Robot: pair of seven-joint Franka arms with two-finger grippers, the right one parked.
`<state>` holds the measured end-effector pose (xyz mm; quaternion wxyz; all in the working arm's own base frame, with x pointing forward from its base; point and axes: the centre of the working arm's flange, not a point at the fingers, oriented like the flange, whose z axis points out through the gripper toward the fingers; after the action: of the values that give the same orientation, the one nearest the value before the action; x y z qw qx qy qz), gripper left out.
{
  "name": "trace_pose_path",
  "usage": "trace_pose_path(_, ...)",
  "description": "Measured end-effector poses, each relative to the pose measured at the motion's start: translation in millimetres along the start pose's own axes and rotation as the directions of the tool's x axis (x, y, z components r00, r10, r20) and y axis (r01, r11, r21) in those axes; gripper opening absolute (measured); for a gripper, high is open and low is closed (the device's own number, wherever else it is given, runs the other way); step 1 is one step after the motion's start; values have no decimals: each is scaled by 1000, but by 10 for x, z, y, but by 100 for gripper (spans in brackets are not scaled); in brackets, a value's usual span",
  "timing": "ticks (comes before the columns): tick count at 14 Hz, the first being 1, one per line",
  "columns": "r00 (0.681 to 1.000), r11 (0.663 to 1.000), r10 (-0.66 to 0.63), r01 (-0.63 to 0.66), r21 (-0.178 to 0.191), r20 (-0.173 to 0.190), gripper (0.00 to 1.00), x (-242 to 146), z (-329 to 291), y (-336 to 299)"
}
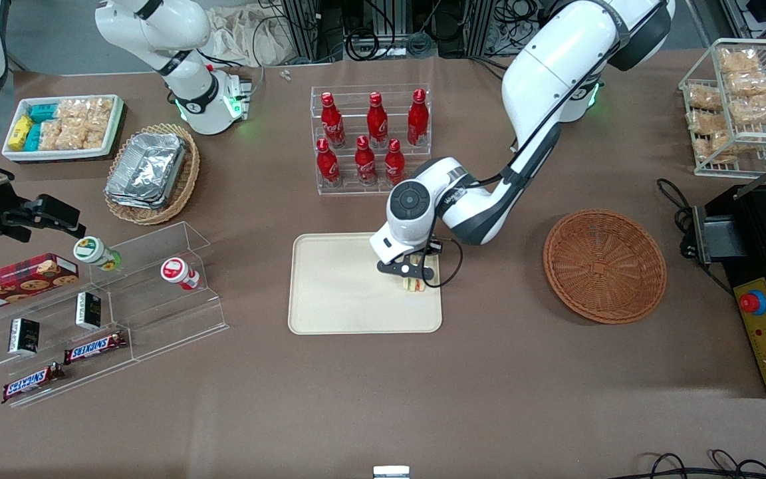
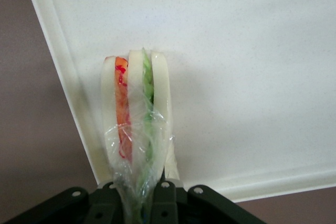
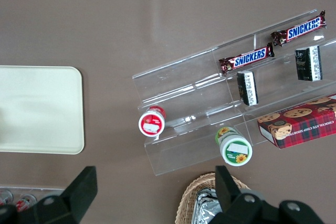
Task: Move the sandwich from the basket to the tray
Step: 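Lower the sandwich onto the tray and open the left gripper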
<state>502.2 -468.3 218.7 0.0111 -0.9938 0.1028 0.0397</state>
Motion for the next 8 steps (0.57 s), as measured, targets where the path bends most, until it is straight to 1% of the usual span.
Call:
trace_pose_path(3,1000,1000,6,-5,7,-8,19,17,-6,-13)
trace_pose_path(5,1000,1000,4,-4,6,-9,33,20,-8,-12)
trace_pose_path(6,1000,1000,-2,2,7,-10,44,26,-11,-15)
trace_pose_path(8,999,1000,-21,21,10,-31,64,69,-94,-22)
